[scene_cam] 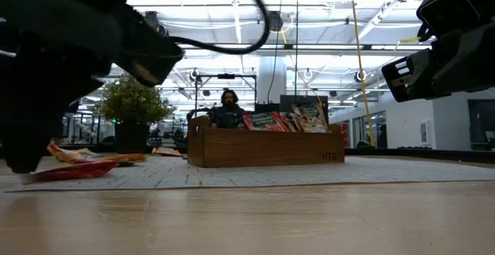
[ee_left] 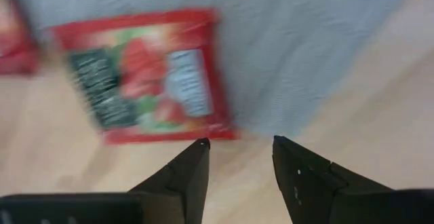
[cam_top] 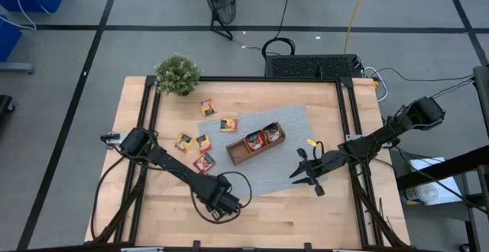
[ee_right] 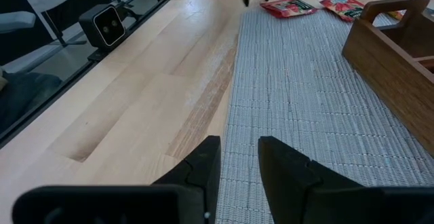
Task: Pick & Place Tea
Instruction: Put the red tea bag into the middle section of the wooden organizer
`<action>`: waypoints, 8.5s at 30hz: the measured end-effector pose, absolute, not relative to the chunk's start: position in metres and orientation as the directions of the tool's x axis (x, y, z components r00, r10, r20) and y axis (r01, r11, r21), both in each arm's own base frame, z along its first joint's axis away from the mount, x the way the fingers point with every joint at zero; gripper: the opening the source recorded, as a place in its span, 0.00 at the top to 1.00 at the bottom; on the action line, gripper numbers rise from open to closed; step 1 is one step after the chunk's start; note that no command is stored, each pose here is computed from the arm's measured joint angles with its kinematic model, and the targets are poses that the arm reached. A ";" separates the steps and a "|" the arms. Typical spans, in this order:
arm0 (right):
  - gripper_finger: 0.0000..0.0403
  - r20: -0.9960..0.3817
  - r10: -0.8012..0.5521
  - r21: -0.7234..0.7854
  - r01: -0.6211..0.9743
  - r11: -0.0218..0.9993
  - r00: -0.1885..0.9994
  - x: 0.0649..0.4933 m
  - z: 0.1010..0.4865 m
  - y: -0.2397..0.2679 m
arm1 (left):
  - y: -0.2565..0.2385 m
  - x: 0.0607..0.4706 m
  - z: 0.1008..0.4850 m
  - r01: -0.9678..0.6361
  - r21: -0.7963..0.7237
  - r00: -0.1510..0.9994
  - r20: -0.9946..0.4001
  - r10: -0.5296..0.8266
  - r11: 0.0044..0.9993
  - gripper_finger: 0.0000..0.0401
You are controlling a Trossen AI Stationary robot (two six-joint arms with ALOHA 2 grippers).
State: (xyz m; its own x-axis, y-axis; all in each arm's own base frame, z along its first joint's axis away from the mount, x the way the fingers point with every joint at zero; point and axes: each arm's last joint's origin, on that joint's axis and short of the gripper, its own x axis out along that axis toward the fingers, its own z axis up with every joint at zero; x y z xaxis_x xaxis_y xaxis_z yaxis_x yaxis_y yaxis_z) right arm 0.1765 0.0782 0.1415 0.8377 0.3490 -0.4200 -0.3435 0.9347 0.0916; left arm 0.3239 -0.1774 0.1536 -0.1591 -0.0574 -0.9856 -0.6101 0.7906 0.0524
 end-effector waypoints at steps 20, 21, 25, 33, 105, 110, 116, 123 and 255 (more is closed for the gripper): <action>0.77 -0.421 0.348 0.091 -0.343 0.935 0.838 0.176 0.141 0.078 | -0.162 0.327 0.149 -0.616 0.164 -0.081 -0.986 0.146 0.770 0.59; 0.77 -0.422 0.348 0.091 -0.343 0.935 0.837 0.176 0.141 0.078 | -0.161 0.326 0.147 -0.622 0.165 -0.090 -0.986 0.139 0.765 0.59; 0.77 -0.426 0.347 0.090 -0.342 0.935 0.835 0.176 0.141 0.078 | -0.161 0.325 0.139 -0.634 0.119 -0.069 -0.993 0.098 0.764 0.59; 0.77 -0.426 0.347 0.090 -0.342 0.935 0.835 0.176 0.141 0.078 | -0.159 0.326 0.132 -0.619 0.090 -0.045 -0.996 0.079 0.780 0.62; 0.77 -0.461 0.335 0.069 -0.344 0.937 0.822 0.175 0.137 0.077 | -0.040 0.462 0.176 -0.304 0.224 0.401 -0.852 0.338 0.926 0.51; 0.77 -0.460 0.335 0.069 -0.344 0.937 0.822 0.175 0.137 0.077 | -0.045 0.457 0.189 -0.293 0.212 0.418 -0.849 0.324 0.932 0.45; 0.77 -0.461 0.336 0.069 -0.344 0.937 0.822 0.175 0.137 0.077 | -0.049 0.455 0.199 -0.288 0.207 0.442 -0.838 0.322 0.935 0.47; 0.77 -0.461 0.335 0.069 -0.344 0.937 0.822 0.175 0.137 0.077 | -0.053 0.454 0.200 -0.284 0.206 0.440 -0.839 0.319 0.936 0.49; 0.77 -0.466 0.338 0.087 -0.338 0.937 0.817 0.174 0.137 0.077 | -0.117 0.315 0.158 -0.502 0.324 -0.148 -0.946 0.289 0.802 0.41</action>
State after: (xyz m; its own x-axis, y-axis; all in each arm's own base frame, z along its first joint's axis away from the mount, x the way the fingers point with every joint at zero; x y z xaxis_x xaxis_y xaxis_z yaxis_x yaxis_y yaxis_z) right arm 0.1745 0.0773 0.1371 0.8174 0.3382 -0.4664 -0.3380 0.9371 0.0872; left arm 0.3155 -0.1174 0.1583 -0.1479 0.2891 -0.9458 -0.5018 0.8021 0.3237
